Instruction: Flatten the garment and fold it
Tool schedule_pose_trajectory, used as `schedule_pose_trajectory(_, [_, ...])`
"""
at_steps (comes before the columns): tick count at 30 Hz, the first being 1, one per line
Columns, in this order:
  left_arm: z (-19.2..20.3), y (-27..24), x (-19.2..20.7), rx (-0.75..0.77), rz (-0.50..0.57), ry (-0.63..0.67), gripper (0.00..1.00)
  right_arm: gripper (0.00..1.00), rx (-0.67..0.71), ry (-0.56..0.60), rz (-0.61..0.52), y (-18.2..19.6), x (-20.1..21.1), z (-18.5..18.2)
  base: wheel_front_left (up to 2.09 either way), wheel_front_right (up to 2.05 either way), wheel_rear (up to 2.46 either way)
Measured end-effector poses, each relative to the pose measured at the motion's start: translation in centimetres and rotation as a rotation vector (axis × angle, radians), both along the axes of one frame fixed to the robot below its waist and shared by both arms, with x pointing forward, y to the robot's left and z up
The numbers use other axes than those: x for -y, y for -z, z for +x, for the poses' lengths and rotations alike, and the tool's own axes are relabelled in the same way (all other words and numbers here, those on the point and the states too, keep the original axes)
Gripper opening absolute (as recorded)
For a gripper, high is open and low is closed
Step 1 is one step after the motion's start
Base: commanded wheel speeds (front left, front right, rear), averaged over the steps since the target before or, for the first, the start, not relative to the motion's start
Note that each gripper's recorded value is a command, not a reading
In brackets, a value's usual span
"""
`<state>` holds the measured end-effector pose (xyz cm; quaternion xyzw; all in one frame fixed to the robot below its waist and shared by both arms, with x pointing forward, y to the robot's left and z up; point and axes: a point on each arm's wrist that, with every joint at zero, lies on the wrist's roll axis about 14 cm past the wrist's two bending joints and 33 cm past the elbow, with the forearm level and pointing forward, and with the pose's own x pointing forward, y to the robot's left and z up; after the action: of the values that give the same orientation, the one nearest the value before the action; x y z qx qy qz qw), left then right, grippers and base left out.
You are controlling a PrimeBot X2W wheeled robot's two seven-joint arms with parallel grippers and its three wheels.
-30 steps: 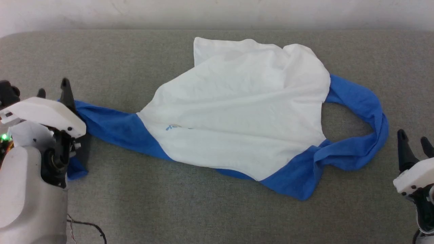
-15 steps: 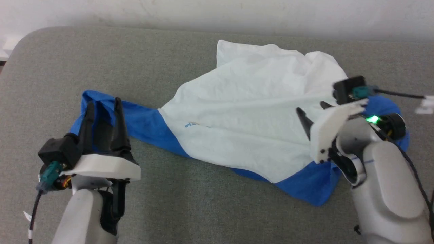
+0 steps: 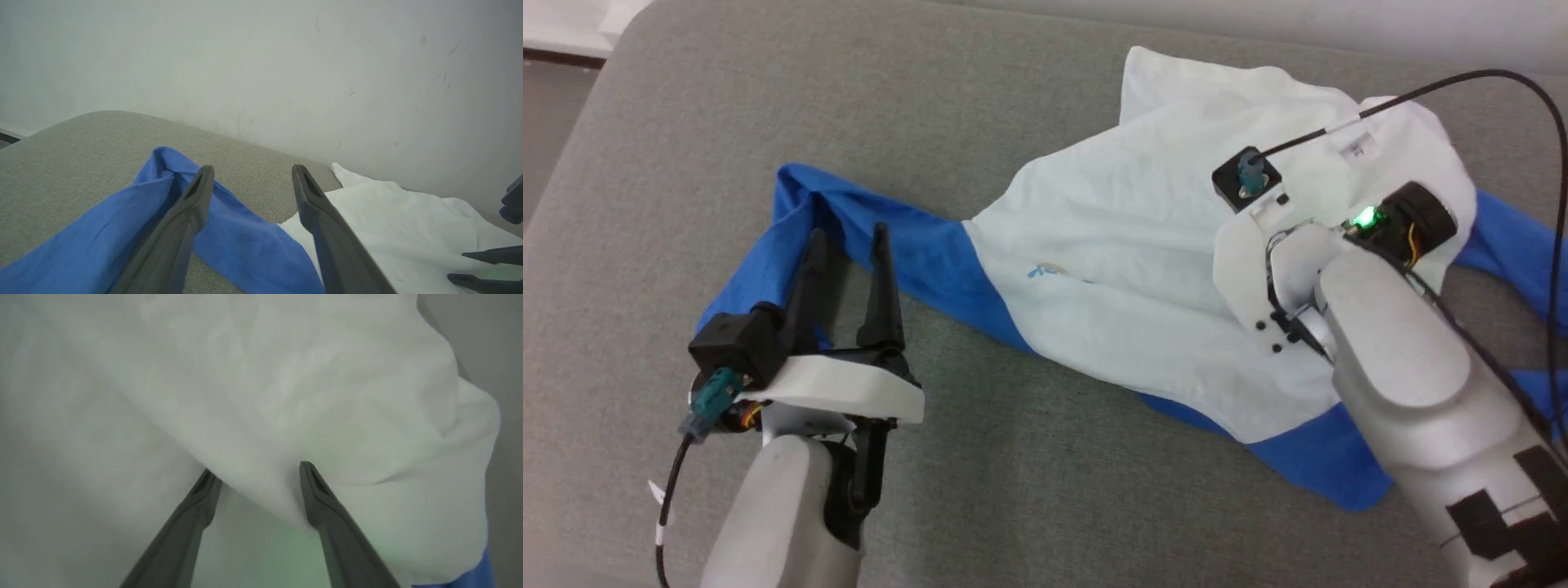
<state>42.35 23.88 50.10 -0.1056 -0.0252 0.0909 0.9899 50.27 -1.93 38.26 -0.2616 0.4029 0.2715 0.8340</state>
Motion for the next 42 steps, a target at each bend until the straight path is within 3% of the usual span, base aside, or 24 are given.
schedule_pose_trajectory(4, [0.0, 0.9, 0.0, -0.021, -0.01, -0.006, 1.0, 1.0, -0.068, -0.028, -0.029, 0.9, -0.9, 0.6, 0.0, 0.0, 0.0])
schedule_pose_trajectory(5, [-0.1, 1.2, 0.0, -0.028, -0.012, -0.008, 1.0, 0.8, -0.082, -0.03, -0.03, 1.0, -1.0, 0.8, 0.0, 0.0, 0.0])
schedule_pose_trajectory(6, [-0.1, 1.4, 0.0, -0.033, -0.013, -0.006, 1.0, 0.24, -0.09, -0.031, -0.026, 1.0, -1.1, 1.1, 0.0, 0.0, 0.0])
schedule_pose_trajectory(7, [-0.1, 1.6, -0.1, -0.039, -0.013, -0.008, 1.0, 0.0, -0.096, -0.034, -0.021, 1.1, -1.3, 1.3, 0.0, 0.0, 0.0])
schedule_pose_trajectory(16, [-0.4, 2.8, -0.4, -0.072, -0.018, -0.01, 1.0, 0.0, 0.028, 0.008, 0.052, -0.5, -1.0, 6.4, 0.0, 0.0, 0.0])
schedule_pose_trajectory(23, [-0.4, 3.4, -0.7, -0.087, -0.017, -0.021, 1.0, 0.0, 0.239, 0.074, 0.127, -5.1, -0.7, 12.5, 0.0, 0.0, 0.0])
schedule_pose_trajectory(28, [-0.5, 3.8, -1.0, -0.101, -0.017, -0.029, 1.0, 0.0, 0.309, 0.078, 0.163, -5.8, -1.5, 13.4, 0.0, 0.0, 0.0])
schedule_pose_trajectory(29, [-0.5, 3.8, -1.0, -0.101, -0.018, -0.03, 1.0, 0.31, 0.286, 0.087, 0.172, -5.4, -1.7, 13.0, 0.0, 0.0, 0.0])
schedule_pose_trajectory(30, [-0.6, 3.8, -0.9, -0.102, -0.019, -0.029, 1.0, 1.0, 0.266, 0.095, 0.18, -5.0, -1.8, 12.6, 0.0, 0.0, 0.0])
schedule_pose_trajectory(35, [-0.6, 3.2, -0.4, -0.082, -0.027, -0.01, 1.0, 1.0, 0.293, 0.133, 0.32, -7.1, -2.9, 11.9, 0.0, 0.0, 0.0])
schedule_pose_trajectory(42, [-1.2, 1.9, 0.1, -0.061, -0.039, 0.014, 1.0, 1.0, 0.459, 0.209, 0.625, -12.8, -2.5, 10.4, 0.0, 0.0, 0.0])
